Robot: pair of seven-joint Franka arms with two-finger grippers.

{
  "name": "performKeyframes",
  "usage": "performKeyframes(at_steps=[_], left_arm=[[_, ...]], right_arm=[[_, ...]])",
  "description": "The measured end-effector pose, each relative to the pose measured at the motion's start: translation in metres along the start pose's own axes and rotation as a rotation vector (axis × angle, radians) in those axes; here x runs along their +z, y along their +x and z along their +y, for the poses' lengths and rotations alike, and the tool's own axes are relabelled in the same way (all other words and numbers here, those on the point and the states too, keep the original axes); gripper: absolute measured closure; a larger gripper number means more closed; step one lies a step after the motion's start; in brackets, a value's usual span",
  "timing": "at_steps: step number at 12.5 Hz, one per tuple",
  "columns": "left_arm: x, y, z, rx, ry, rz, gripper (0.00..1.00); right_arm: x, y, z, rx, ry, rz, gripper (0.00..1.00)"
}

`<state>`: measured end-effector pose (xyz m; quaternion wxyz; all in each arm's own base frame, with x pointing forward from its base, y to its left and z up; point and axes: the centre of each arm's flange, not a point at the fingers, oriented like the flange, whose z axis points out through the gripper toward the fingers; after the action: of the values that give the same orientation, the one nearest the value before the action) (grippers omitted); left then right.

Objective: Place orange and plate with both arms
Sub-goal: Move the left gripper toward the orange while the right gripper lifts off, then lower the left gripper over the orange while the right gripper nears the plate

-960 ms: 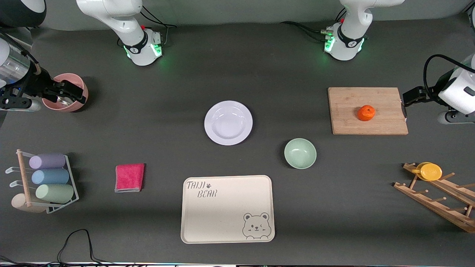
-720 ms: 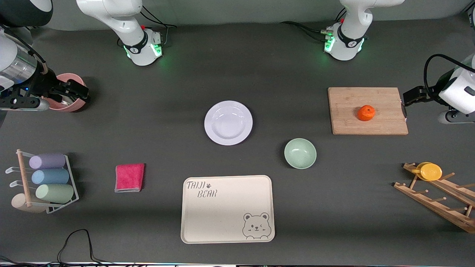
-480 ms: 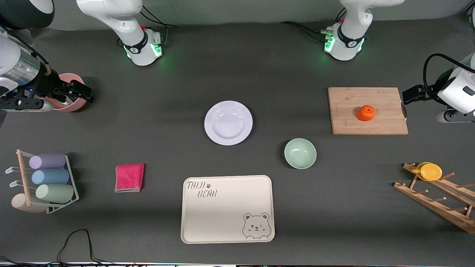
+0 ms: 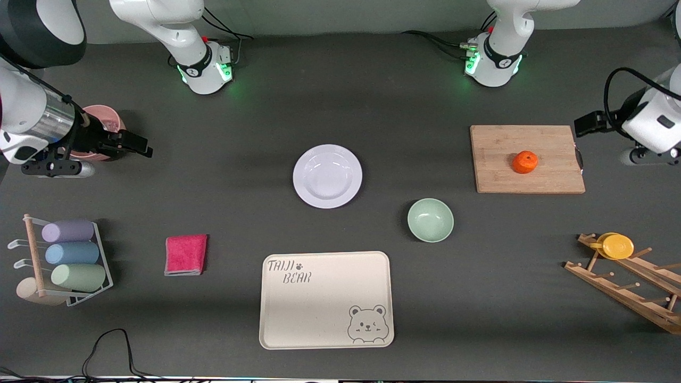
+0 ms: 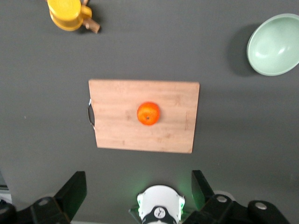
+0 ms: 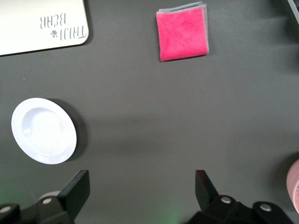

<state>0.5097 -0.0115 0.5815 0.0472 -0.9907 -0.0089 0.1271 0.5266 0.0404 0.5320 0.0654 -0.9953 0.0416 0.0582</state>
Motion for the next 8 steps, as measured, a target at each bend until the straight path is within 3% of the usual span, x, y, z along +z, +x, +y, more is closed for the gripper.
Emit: performKeyframes(at_steps=[3, 5, 8], left_arm=[[0.03, -0.065, -0.004, -0.014, 0.002, -0.019, 0.0], [0.061, -0.105, -0.004, -0.02, 0.002, 0.009, 0.0], [0.101, -0.119, -0.003, -0.02, -0.003, 0.044, 0.0]], right_arm=[[0.022, 0.004, -0.03, -0.051, 0.0, 0.026, 0.0], [0.037, 0.005, -0.056, -0.094, -0.003, 0.028, 0.0], [0.061, 0.008, -0.085, -0.143, -0.004, 0.014, 0.0]])
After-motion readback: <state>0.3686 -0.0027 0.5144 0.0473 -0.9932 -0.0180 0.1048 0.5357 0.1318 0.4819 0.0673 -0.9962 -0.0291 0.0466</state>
